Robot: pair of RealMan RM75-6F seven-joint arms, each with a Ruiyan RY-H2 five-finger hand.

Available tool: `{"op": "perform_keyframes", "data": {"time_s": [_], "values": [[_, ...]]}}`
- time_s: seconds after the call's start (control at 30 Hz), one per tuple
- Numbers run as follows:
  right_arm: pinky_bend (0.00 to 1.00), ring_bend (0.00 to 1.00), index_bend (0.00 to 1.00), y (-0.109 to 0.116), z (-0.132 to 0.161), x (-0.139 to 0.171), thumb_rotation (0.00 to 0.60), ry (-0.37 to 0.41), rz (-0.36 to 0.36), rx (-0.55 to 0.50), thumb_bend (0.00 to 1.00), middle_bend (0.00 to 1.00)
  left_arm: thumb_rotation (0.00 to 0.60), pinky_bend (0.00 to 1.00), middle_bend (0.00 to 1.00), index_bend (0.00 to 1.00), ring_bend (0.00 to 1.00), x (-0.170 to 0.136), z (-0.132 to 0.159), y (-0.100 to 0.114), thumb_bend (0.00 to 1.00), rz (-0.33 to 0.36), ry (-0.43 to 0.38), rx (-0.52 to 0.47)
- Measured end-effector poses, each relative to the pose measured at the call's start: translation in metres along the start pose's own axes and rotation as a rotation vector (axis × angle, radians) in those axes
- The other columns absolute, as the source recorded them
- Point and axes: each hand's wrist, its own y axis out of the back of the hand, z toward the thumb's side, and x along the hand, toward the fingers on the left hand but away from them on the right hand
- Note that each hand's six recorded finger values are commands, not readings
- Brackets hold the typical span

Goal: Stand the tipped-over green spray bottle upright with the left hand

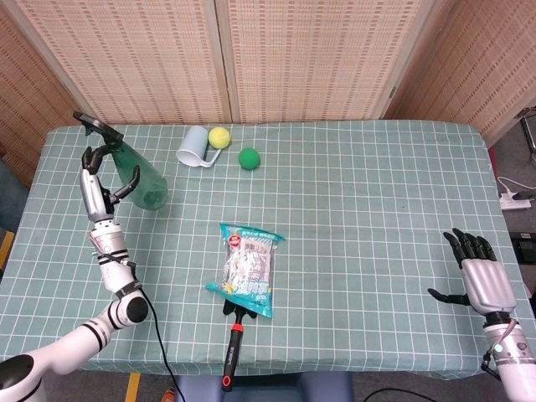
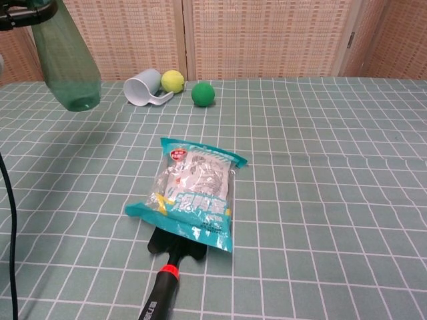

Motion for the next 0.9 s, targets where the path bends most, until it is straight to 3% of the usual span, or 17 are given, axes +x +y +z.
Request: {"op": "perform_keyframes", "data": {"time_s": [0.9], "values": [[0.0,0.0,0.0,-0.001,-0.008,0.002,0.6,-0.058,-0.002,0.014,0.0,0.0,0.6,0.01,0.33,0.43,0.15,-0.032,-0.057,-0.037,0.28,-0.16,0.055,-0.018]]}}
